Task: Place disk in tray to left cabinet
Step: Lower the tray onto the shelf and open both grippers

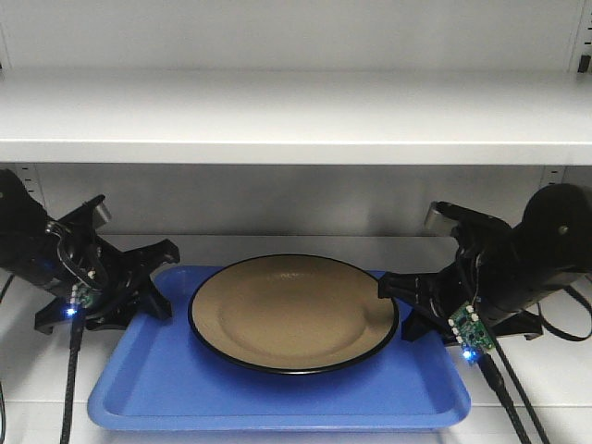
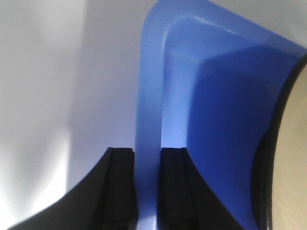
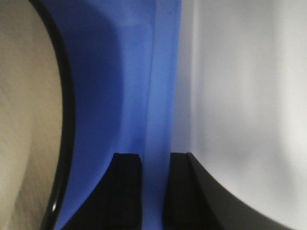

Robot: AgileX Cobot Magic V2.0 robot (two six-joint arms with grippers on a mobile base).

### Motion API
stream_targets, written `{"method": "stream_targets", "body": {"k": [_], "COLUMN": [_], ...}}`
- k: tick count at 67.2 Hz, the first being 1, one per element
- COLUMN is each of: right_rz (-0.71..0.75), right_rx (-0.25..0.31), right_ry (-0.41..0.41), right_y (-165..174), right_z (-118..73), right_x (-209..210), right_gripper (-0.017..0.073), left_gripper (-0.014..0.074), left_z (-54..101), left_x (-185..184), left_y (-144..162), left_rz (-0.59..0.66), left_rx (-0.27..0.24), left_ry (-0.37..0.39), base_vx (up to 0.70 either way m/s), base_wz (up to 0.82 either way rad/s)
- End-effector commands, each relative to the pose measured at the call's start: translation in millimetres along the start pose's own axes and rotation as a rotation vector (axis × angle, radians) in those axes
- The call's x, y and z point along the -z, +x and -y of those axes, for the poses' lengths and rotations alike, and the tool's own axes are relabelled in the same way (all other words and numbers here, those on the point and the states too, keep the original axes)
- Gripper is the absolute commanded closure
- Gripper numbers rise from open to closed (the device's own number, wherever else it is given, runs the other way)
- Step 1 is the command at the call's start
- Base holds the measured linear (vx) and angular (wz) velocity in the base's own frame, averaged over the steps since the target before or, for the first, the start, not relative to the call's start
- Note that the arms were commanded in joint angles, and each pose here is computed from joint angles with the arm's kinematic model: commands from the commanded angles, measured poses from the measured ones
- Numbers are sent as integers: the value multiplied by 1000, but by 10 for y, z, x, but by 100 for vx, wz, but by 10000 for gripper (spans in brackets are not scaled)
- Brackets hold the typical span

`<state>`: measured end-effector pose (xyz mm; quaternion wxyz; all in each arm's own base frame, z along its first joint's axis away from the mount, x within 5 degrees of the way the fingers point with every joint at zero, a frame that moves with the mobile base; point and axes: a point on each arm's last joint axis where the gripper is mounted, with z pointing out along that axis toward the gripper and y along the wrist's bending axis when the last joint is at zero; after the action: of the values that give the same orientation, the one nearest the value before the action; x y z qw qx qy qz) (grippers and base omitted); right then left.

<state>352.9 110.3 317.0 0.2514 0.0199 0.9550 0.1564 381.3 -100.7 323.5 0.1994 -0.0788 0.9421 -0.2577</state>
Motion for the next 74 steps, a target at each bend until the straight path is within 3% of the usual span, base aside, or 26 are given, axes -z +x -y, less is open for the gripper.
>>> {"method": "stream_targets", "body": {"k": [1, 8, 14, 18, 27, 39, 48, 58, 74], "right_rz": [197, 218, 229, 236, 255, 276, 290, 303, 309], "right_rx": [-4, 7, 13, 18, 43, 71, 90, 126, 150], "right_ry": [-97, -85, -81, -76, -54, -30, -14, 19, 43], "right_y": [-192, -219, -232, -240, -257, -275, -287, -300, -307], "right_z": [-168, -155, -150, -145, -128, -110, -99, -75, -57], "right_x": [214, 172, 156, 145, 148, 152, 155, 159, 161], "right_gripper": [553, 539, 516, 495, 429, 276, 183, 151, 153], "left_gripper": [589, 577, 559, 543, 491, 389, 296, 202, 176], "left_z": [293, 280, 284, 294, 299, 288, 254, 191, 163], "left_x": [193, 163, 171, 177, 179, 177, 175, 173, 178], "left_y": [-21, -49, -107, -130, -139, -141, -155, -168, -188], "left_rz": [80, 102, 173, 202, 214, 215, 230, 242, 260], "left_rx": [43, 34, -60, -85, -85, -95, -130, -191, -216], "left_ry": [153, 148, 147, 155, 157, 143, 101, 22, -11], "base_vx": [0, 0, 0, 0, 0, 0, 0, 0, 0], "base_wz": [0, 0, 0, 0, 0, 0, 0, 0, 0]}}
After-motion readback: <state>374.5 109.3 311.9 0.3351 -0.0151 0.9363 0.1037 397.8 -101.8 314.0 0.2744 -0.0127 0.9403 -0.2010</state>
